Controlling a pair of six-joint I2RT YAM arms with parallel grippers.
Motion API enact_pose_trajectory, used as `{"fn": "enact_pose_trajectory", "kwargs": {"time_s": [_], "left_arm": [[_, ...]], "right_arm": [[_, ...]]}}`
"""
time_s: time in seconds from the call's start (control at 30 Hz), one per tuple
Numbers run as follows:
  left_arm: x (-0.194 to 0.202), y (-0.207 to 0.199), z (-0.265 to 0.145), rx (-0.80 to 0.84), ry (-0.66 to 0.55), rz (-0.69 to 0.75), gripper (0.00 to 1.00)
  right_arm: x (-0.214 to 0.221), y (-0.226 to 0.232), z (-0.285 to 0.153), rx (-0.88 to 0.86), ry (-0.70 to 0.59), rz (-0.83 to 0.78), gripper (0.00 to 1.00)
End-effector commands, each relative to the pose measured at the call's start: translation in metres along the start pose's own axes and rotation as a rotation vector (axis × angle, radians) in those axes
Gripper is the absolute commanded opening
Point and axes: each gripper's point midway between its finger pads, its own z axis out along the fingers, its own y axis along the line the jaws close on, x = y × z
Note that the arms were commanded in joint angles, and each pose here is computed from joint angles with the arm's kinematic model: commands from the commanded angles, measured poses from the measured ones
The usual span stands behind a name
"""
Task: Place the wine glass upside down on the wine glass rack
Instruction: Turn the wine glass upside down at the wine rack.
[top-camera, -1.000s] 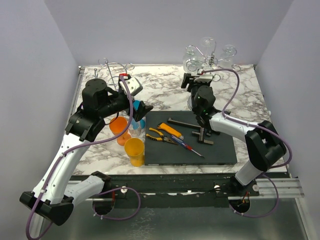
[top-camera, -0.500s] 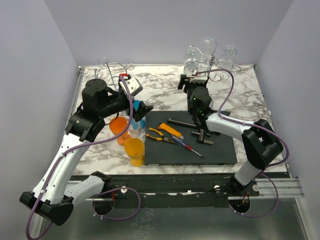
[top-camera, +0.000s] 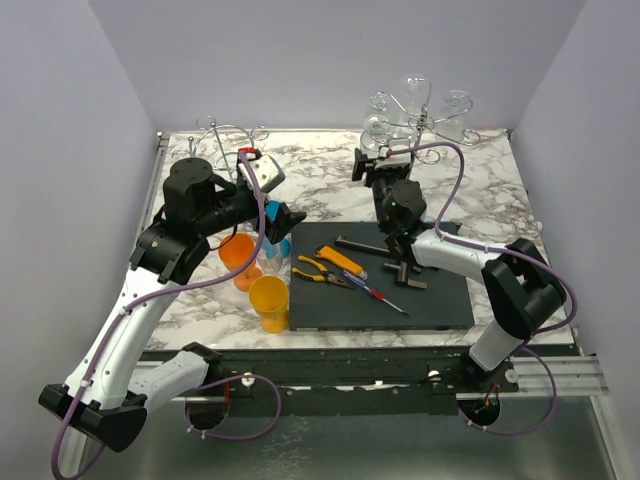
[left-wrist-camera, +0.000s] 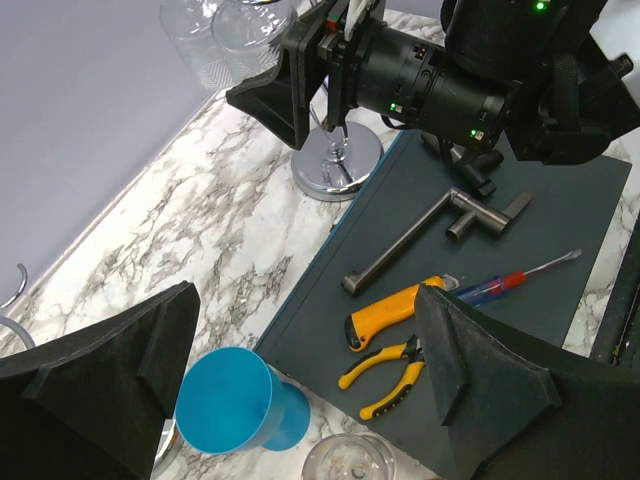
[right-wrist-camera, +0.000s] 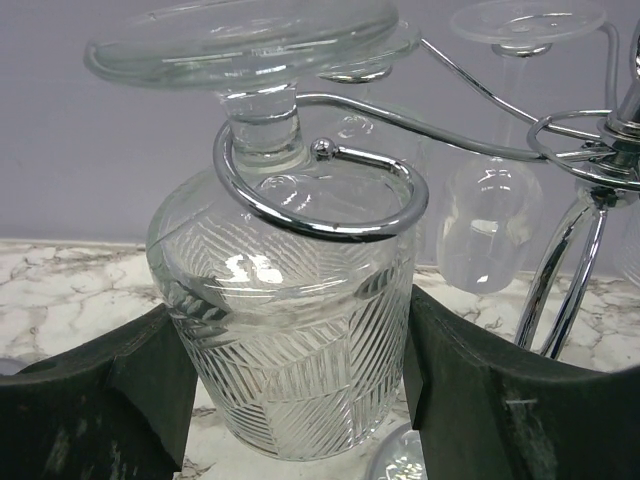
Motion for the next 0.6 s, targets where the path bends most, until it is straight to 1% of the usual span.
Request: {"fn": "enact_pose_trajectory", "kwargs": {"time_s": [0.0, 0.43, 0.57], "left_arm": [[-0.009, -0.006, -0.006, 0.02, -0.027, 0.018, 0.97], [-0.004, -0.006, -0.003, 0.024, -0.015, 0.011, 0.97], [-0.005, -0.006, -0.003, 0.023, -0.015, 0.008, 0.97]], "right_arm": [[-0.033, 0.013, -0.004, -0.08, -0.11, 0.038, 0.01], [-0.047, -0.019, -0.029, 0.011, -0.15, 0.104, 0.0], [-0.042, -0.025, -0.033, 0.04, -0.145, 0.125, 0.01]]}}
